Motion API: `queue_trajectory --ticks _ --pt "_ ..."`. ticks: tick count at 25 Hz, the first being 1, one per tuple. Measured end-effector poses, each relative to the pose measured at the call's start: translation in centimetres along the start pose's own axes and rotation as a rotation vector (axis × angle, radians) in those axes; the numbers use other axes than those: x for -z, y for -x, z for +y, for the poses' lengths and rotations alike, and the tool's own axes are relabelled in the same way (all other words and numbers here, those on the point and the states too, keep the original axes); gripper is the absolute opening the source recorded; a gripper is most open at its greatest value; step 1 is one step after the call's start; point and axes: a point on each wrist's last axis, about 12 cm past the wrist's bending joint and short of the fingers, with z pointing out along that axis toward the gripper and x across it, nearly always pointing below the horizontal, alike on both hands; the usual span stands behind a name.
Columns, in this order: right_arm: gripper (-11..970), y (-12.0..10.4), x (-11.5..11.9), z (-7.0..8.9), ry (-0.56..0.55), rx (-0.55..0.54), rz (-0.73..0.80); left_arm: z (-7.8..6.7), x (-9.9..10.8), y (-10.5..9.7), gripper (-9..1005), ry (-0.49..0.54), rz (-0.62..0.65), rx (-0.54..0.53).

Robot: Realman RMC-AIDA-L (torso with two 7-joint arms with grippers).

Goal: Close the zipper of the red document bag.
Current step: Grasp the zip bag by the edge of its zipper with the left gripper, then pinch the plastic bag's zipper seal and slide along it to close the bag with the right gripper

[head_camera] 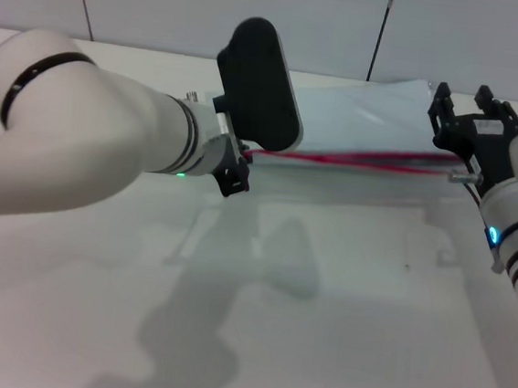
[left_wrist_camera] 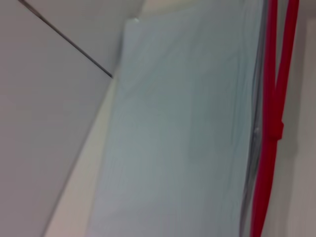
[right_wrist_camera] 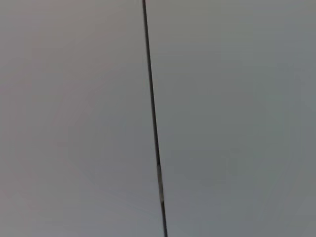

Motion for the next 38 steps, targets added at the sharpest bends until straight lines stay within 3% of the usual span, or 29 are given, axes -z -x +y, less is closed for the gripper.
queue_trajectory --ticks 5,10,15,23,38 --pt "542 1.9 -0.4 -0.2 0.069 -0.033 0.015 0.4 0.9 -0.1 54 0.033 -0.057 0.037" --pt "542 4.8 -0.4 -0.6 0.205 0.002 0.043 0.7 2.1 -0.4 55 0.076 -0.120 0.079" --pt "542 7.5 -0.2 -0.9 0.306 0.068 0.069 1.0 3.6 -0.5 55 0.134 -0.199 0.086" --pt "542 11.3 0.7 0.4 0.416 0.247 0.112 1.7 4.6 -0.7 54 0.186 -0.246 0.104" --pt "541 11.6 0.0 4.3 0.504 0.485 0.177 1.5 4.9 -0.1 55 0.188 -0.272 0.101"
